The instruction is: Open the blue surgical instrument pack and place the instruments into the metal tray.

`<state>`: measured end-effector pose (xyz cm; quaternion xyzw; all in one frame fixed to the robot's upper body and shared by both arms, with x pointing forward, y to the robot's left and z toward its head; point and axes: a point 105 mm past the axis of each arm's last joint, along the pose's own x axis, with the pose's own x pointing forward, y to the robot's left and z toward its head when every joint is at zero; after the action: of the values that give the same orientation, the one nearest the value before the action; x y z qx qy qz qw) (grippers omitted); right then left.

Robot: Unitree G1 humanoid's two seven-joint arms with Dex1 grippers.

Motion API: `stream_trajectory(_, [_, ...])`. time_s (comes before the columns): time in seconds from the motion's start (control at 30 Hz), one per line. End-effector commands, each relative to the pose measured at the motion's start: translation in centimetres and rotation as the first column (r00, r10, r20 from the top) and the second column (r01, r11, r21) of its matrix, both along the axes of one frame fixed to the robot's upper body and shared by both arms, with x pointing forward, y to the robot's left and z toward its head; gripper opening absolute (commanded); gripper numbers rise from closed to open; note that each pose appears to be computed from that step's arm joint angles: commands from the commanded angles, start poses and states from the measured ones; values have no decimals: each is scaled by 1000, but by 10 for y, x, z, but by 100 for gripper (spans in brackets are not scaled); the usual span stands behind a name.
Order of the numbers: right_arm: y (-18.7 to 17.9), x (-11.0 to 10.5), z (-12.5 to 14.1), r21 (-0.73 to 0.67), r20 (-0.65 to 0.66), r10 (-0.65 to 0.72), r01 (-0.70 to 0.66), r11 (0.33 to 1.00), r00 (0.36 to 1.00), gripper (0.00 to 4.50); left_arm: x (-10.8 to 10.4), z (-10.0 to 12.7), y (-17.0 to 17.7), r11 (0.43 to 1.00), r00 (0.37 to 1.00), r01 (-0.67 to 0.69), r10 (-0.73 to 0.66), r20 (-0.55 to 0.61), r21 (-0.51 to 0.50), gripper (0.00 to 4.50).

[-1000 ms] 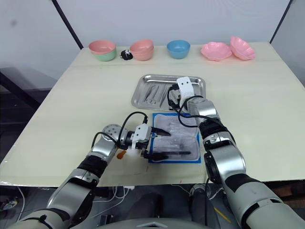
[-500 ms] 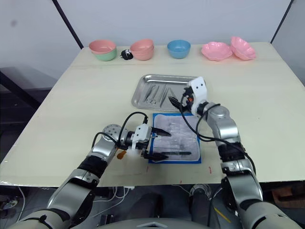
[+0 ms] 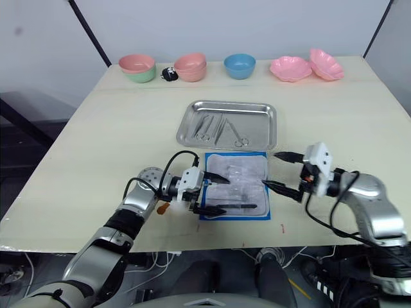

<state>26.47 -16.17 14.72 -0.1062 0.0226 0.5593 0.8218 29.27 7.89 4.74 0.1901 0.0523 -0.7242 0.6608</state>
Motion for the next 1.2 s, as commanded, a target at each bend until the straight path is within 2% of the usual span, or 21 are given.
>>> stream_trajectory(0.03, [-8,-14,17,-14,39,57,-56,998,998,447,-25,-53,22,987,982,7,24,-189,161,450])
stream_trajectory(0.37, [-35,-36,36,-81,56,108,-103,991,993,447,-26,-47,28,986,981,49,-17,-193,160,450])
stream_trajectory(0.63, [-42,-39,46,-111,65,125,-117,987,990,447,-28,-44,35,982,980,82,-48,-193,173,450])
stream_trajectory(0.9, [-14,-20,22,-204,64,47,-33,978,997,447,-25,-41,37,979,982,91,-58,-180,181,450])
stream_trajectory(1.2, [30,-1,-11,-257,37,41,-30,966,998,447,-23,-39,39,977,984,93,-60,-168,193,450])
